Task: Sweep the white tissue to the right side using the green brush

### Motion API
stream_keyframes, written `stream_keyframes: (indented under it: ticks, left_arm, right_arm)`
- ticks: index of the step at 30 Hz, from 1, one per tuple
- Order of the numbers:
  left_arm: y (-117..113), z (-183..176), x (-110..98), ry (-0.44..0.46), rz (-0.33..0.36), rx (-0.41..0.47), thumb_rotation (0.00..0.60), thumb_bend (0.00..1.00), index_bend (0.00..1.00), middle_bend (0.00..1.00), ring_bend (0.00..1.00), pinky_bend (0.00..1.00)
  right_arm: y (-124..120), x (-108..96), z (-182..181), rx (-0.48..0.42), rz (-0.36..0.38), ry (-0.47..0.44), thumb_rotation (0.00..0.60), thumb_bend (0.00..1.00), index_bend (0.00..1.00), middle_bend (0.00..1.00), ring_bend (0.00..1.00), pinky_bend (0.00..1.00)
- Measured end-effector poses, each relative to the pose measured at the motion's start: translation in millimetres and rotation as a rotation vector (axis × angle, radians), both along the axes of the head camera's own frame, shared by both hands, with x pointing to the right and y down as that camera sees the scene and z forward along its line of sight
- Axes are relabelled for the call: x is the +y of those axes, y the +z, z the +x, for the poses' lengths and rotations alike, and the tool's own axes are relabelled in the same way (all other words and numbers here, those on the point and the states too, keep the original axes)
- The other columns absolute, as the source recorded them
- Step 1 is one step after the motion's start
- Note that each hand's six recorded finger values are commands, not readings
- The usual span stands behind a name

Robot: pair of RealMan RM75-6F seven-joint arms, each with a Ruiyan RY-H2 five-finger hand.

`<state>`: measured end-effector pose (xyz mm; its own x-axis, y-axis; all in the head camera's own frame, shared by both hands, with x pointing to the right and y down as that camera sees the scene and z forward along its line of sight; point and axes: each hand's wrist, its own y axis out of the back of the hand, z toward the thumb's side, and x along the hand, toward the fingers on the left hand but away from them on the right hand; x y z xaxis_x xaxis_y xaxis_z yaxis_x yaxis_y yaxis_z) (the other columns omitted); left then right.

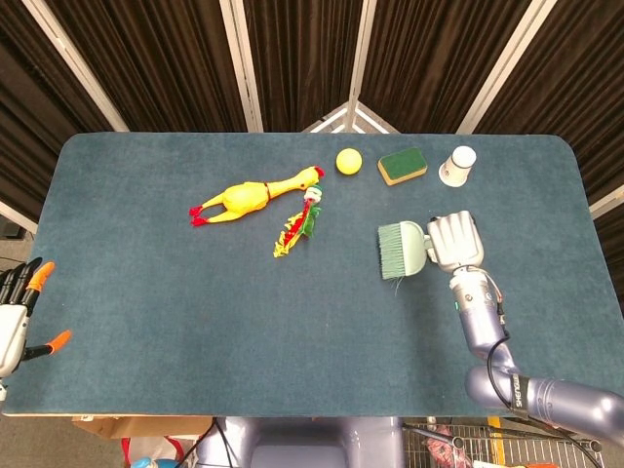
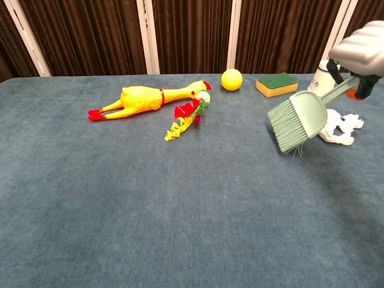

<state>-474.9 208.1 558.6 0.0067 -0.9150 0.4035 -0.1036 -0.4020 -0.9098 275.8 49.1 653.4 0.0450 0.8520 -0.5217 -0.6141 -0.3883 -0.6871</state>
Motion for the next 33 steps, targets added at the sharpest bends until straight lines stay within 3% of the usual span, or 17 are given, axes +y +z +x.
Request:
stream_keyframes:
  ticks: [10,22,27,33]
  left_arm:
    - [0,2,1,0.003,-0.001,0.001,0.600,0.01,0.00,0.00,0.00,0.00]
    - [-1,3,2,0.004,0.006,-0.001,0.600,0.01,0.00,0.00,0.00,0.00]
    - [0,4,2,0.006,0.010,-0.003,0.600,0.01,0.00,0.00,0.00,0.00]
    - [0,5,2,0.009,0.012,-0.003,0.600,0.01,0.00,0.00,0.00,0.00]
  right_arm:
    - [7,-18,63,0.215,0.061,0.011,0.600,0.60,0.82,0.93,0.96,0.83]
    - [-38,-40,140,0.388,0.156,0.110,0.600,0.60,0.82,0.93,0.96,0.83]
    - [-52,-40,151,0.396,0.178,0.128,0.600,0.60,0.82,0.93,0.96,0.83]
    - [-69,-35,138,0.304,0.196,0.108,0.600,0.60,0.82,0.93,0.96,0.83]
